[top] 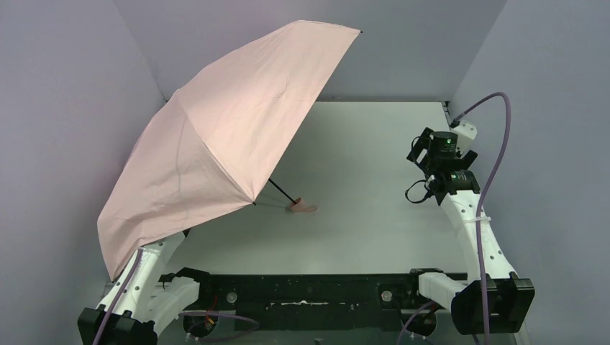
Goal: Put away the umbrella
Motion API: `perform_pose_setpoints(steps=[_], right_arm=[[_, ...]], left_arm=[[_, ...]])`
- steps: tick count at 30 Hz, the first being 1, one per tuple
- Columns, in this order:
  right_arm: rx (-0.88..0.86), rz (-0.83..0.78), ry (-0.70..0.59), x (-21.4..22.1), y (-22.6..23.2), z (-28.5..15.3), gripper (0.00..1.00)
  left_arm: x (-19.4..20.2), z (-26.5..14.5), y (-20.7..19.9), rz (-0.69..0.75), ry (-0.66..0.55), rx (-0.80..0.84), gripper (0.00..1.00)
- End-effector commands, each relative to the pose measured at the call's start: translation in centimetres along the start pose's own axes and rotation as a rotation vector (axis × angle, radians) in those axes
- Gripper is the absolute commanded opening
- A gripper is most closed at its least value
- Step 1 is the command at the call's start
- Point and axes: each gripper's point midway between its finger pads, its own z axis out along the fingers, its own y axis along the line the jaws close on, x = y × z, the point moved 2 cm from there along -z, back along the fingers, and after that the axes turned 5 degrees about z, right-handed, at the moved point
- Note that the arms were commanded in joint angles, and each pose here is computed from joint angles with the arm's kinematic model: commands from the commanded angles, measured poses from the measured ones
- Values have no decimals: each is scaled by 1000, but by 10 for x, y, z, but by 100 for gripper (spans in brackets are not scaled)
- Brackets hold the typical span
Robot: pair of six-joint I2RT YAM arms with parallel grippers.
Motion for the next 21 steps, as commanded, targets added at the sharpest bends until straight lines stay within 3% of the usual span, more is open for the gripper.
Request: perform_pose_setpoints(steps=[1,9,14,18,21], right_arm=[[-120,52,-97,-33,24,-1,100],[-184,-57,-82,-29,36,11,100],[-421,-198,-28,-12,83,4,100],[-526,-433,24,22,133,-8,100],[-721,-528,55,53,181,-26,100]], left_arm=[[-44,-11,-12,-48,-132,85,82],[-57,-15,-14,-63,-171,105,83],[-62,-16,-18,-71,-184,132,83],[-66,-17,-20,-73,-199,154,84],[-68,-20,-18,-78,-213,151,83]])
